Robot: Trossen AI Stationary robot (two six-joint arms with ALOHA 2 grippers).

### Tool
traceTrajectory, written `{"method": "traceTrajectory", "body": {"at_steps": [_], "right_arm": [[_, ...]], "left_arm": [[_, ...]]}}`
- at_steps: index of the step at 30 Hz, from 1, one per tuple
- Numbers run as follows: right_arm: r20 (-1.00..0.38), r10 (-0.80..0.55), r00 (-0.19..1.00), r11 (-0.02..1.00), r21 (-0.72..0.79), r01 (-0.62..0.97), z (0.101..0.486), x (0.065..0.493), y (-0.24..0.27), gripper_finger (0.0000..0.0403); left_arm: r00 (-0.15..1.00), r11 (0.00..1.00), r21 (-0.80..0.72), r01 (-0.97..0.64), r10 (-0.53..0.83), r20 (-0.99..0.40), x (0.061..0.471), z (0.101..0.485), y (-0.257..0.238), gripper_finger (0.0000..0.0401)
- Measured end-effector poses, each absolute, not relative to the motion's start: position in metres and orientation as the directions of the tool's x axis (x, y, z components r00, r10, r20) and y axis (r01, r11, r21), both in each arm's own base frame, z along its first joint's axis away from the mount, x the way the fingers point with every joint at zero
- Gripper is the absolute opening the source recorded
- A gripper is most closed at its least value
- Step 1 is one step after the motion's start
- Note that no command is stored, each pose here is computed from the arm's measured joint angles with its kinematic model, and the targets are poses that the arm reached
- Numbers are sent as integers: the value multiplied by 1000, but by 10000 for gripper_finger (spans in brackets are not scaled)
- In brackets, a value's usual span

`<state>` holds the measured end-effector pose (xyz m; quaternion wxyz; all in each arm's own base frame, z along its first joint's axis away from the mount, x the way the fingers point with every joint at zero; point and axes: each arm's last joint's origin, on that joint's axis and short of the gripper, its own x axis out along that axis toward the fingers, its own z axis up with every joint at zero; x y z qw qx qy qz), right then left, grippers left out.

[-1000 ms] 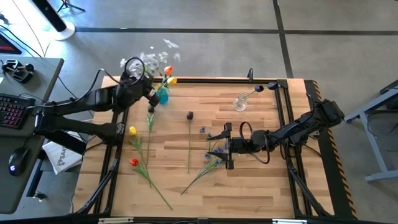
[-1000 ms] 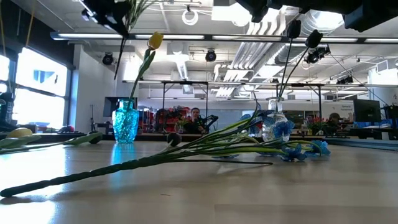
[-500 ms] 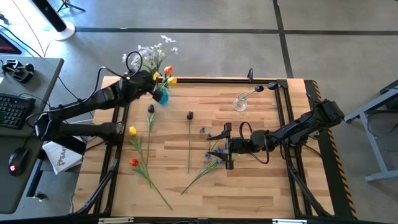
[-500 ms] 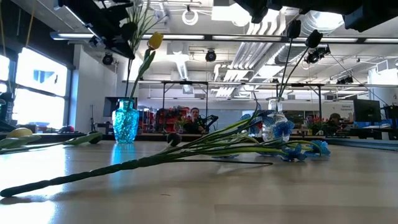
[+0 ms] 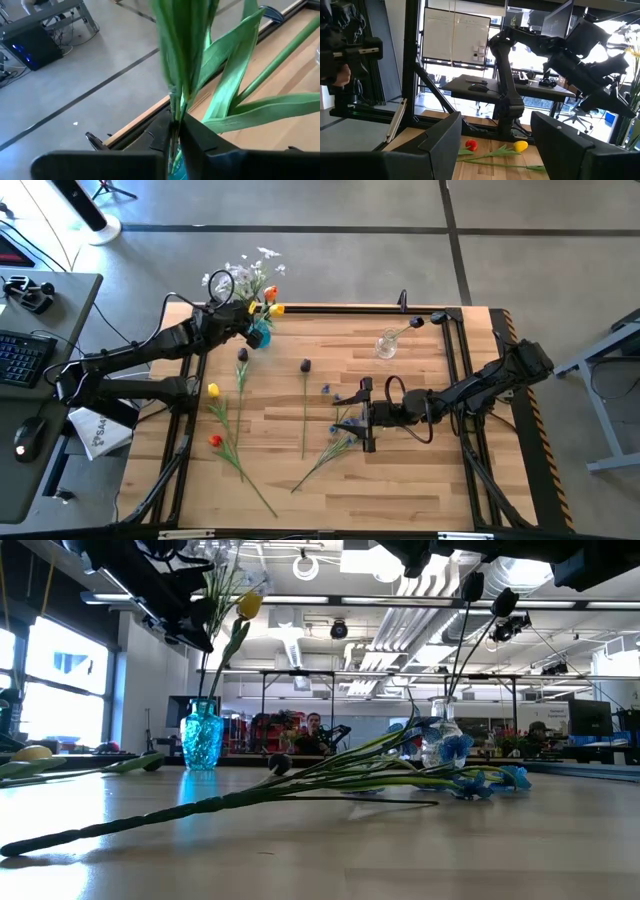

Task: Sort flowers into vase by color
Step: Put the white flowers into the blue vase, then put the black flower into the transparent vase

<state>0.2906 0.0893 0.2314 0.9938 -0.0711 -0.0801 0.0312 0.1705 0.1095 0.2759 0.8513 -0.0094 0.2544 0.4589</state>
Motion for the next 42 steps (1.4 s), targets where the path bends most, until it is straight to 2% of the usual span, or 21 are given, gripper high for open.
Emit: {"method": "traceTrajectory", "body": {"at_steps": [10,16,29,36,42], "right_arm": [[155,73,985,988,-146,-51,231,291,89,236],[155,73,985,989,-141,-51,231,291,89,236],[155,73,985,989,-142,-51,231,291,89,236],[129,75,989,988,-141,-56,229,291,89,236],[-12,53,999,996,-73,-54,215,291,90,236]], "left_arm": [[470,641,239,-730,724,-505,169,276,107,162],[424,646,246,-723,696,-580,162,300,103,207],[370,635,137,-761,597,-711,138,351,81,213],[473,754,-14,-657,398,-786,150,341,44,204],[491,793,-93,-603,276,-826,156,317,-1,180]]}}
